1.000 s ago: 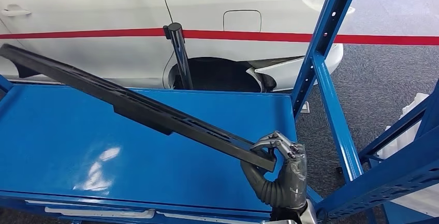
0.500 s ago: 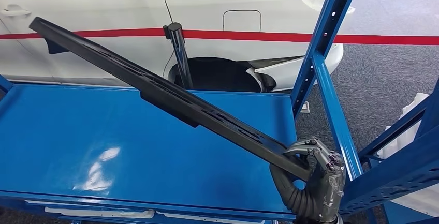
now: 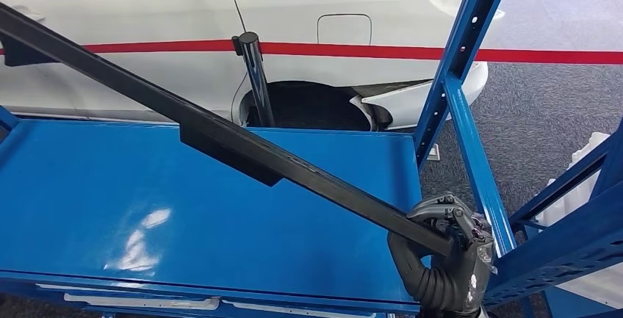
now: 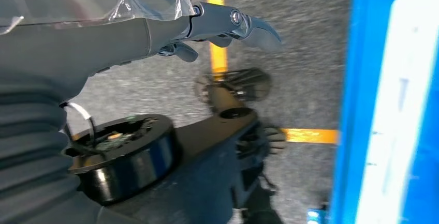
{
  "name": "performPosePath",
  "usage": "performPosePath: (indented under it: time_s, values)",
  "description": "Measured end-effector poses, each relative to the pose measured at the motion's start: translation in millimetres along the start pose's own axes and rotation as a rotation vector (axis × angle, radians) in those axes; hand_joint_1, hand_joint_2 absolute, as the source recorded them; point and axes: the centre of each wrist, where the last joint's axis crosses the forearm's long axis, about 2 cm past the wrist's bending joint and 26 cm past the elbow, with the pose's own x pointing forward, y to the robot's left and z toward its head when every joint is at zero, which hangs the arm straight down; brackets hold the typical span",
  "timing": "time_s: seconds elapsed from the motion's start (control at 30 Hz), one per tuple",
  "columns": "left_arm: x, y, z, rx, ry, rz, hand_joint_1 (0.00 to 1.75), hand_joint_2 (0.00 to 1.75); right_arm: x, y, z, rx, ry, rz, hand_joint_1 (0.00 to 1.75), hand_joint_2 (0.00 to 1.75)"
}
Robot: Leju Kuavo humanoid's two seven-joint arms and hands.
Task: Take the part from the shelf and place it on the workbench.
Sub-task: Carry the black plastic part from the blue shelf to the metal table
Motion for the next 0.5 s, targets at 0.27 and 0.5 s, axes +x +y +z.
performPosePath:
  time_s: [0.27, 0.5]
  values:
    - [0.2, -0.6, 0.0, 0.009, 0.103, -0.079, 0.0, 1.75, -1.0, 3.0, -2.5, 0.002, 0.006, -0.071, 1.75, 1.75]
    - [-0.6, -2.6, 0.4, -0.004, 0.115, -0.122, 0.0, 1.75, -2.2, 5.2, -0.5, 0.015, 0.025, -0.093, 1.75, 1.75]
